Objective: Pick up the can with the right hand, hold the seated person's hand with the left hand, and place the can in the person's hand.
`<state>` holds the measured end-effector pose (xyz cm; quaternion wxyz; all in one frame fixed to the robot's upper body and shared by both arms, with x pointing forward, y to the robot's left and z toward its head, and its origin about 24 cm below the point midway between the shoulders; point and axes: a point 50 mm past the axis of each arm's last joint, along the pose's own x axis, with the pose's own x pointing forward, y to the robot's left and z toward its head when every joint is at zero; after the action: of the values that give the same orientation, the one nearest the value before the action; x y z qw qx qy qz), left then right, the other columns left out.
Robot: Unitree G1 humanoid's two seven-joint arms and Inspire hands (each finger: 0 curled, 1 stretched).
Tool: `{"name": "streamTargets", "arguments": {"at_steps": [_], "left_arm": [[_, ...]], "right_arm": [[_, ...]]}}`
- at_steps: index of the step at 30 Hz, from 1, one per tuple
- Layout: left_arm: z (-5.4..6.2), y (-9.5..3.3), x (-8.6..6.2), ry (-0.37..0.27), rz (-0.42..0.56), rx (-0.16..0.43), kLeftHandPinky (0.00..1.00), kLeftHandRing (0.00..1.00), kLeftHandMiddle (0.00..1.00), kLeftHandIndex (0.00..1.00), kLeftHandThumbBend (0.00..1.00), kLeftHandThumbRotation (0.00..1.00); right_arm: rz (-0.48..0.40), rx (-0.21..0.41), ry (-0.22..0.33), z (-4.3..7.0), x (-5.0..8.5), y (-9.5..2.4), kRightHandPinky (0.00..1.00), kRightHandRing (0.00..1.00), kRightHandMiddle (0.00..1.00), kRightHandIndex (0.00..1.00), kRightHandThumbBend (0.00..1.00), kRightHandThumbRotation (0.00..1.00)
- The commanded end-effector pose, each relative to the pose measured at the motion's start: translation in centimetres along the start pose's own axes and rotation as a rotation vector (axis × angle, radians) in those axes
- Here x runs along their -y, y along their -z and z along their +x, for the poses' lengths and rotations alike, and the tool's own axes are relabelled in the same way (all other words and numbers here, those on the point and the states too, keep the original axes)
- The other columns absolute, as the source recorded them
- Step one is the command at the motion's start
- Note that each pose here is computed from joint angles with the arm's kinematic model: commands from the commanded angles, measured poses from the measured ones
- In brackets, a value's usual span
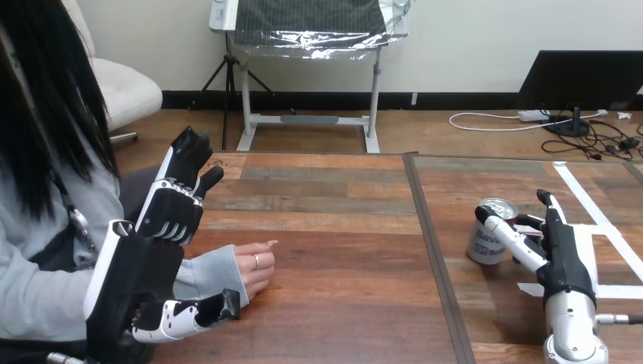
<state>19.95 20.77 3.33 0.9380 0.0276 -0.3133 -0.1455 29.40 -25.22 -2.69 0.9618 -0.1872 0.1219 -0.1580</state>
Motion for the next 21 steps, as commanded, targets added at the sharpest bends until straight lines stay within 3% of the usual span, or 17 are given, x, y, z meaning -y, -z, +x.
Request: {"name": "streamTargets", "arguments": {"at_steps": [1,4,9,21], "left_arm": [[1.73,-0.83,-0.66,0.008,0.026,0.086,0.94,1.0,1.0,0.98,1.0,0.49],[1.75,-0.84,-0.69,0.009,0.028,0.086,0.94,1.0,1.0,0.98,1.0,0.49],[1.83,-0.8,-0.74,0.01,0.022,0.083,0.94,1.0,1.0,0.98,1.0,0.49],[1.99,-0.71,-0.94,0.007,0.032,0.087,0.93,1.0,1.0,0.98,1.0,0.51]], "right_arm": [[0.065,0.122,0.007,1.63,-0.59,-3.98,0.59,0.72,0.86,0.97,1.0,0.58],[0.053,0.124,0.012,1.63,-0.58,-3.99,0.61,0.73,0.87,0.97,1.0,0.58],[0.061,0.125,0.013,1.61,-0.56,-3.98,0.72,0.82,0.89,0.97,1.0,0.58],[0.093,0.12,0.017,1.58,-0.51,-3.89,0.81,0.9,0.94,0.98,1.0,0.57]]}}
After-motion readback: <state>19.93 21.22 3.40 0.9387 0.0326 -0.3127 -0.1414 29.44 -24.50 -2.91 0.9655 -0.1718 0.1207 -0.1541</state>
